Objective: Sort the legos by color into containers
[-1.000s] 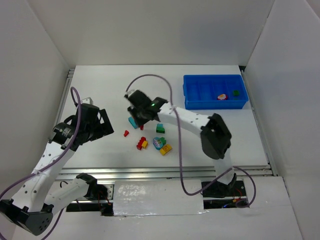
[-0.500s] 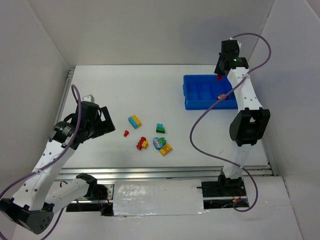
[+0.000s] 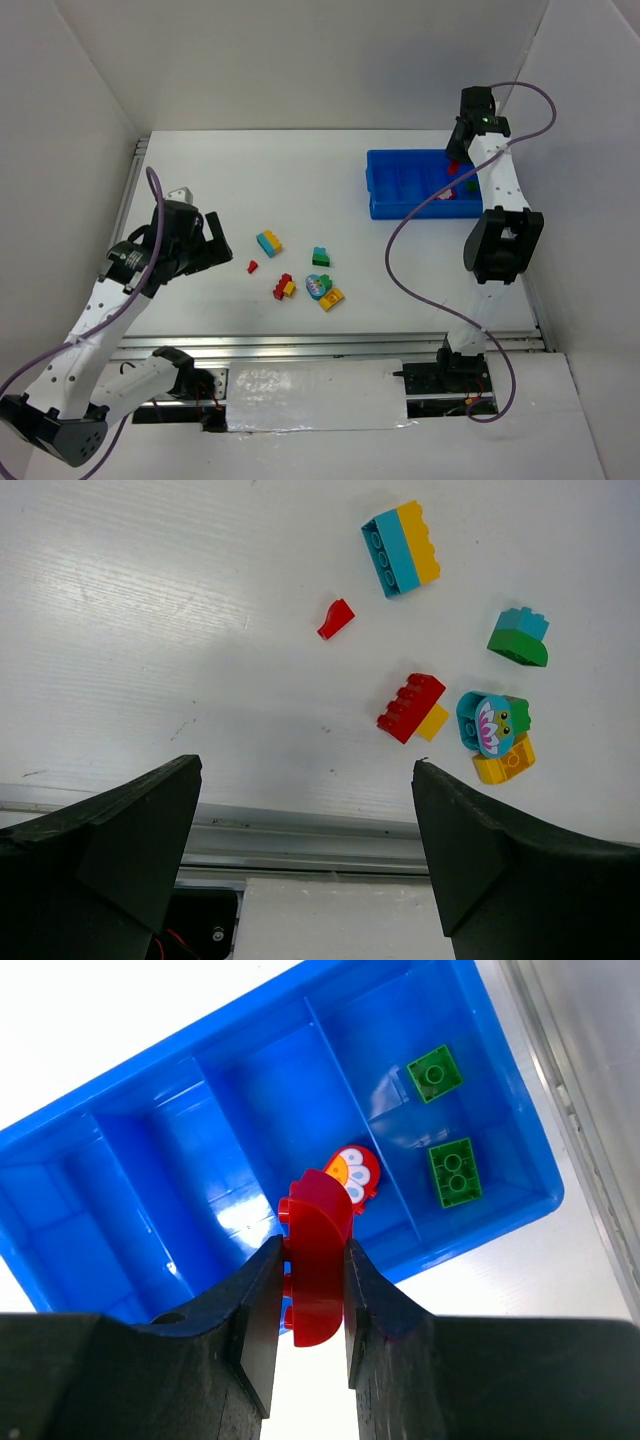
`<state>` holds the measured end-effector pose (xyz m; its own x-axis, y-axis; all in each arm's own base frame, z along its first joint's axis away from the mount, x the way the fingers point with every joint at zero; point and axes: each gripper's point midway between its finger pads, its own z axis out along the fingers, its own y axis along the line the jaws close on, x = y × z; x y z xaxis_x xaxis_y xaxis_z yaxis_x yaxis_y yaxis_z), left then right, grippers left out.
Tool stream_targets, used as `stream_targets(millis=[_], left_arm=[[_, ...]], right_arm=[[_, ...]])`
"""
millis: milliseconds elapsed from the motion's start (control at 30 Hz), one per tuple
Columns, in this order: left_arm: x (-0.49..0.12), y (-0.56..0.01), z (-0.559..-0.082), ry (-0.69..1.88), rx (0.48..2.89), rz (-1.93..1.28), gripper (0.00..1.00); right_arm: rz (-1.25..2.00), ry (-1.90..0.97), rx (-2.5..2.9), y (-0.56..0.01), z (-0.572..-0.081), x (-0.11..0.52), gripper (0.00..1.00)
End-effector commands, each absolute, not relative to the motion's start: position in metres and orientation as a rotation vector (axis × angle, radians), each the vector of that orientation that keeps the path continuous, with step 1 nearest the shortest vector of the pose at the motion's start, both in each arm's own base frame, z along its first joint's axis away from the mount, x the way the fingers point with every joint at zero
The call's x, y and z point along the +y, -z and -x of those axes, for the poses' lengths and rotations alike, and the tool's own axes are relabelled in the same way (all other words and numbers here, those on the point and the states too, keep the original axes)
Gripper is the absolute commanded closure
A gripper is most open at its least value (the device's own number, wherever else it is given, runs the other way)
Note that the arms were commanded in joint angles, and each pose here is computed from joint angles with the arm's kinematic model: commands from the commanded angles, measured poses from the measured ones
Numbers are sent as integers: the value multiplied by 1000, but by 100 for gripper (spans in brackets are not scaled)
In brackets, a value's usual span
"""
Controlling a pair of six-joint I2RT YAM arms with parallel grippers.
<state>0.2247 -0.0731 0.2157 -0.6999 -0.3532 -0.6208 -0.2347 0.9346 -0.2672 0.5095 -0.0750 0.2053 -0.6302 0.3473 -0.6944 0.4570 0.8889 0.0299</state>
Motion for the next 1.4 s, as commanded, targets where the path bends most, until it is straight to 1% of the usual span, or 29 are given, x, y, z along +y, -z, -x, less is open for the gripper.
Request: stream_targets(millis=[0, 300, 800, 933, 967, 1033, 1367], left_arm=[[-72, -227, -233, 214, 2336, 389, 0], [-70, -223, -234, 180, 2363, 383, 1], [-67, -222, -228, 183, 2348, 406, 1], [-67, -221, -227, 185, 2353, 409, 1], [-67, -220, -227, 185, 2356, 408, 0], [-68, -219, -227, 192, 2357, 406, 1], [-72, -218, -229, 211, 2360, 398, 0]], right_arm=[[-583, 169, 2273, -216, -517, -76, 100], [-578, 108, 2271, -209, -506, -69, 100], [-585, 66, 2281, -207, -501, -64, 100], [-519, -25, 2298, -210, -502, -51, 100], [-435, -158, 2301, -216, -505, -30, 100], [-376, -256, 2301, -220, -505, -14, 100], [-415, -220, 2286, -224, -504, -20, 100]])
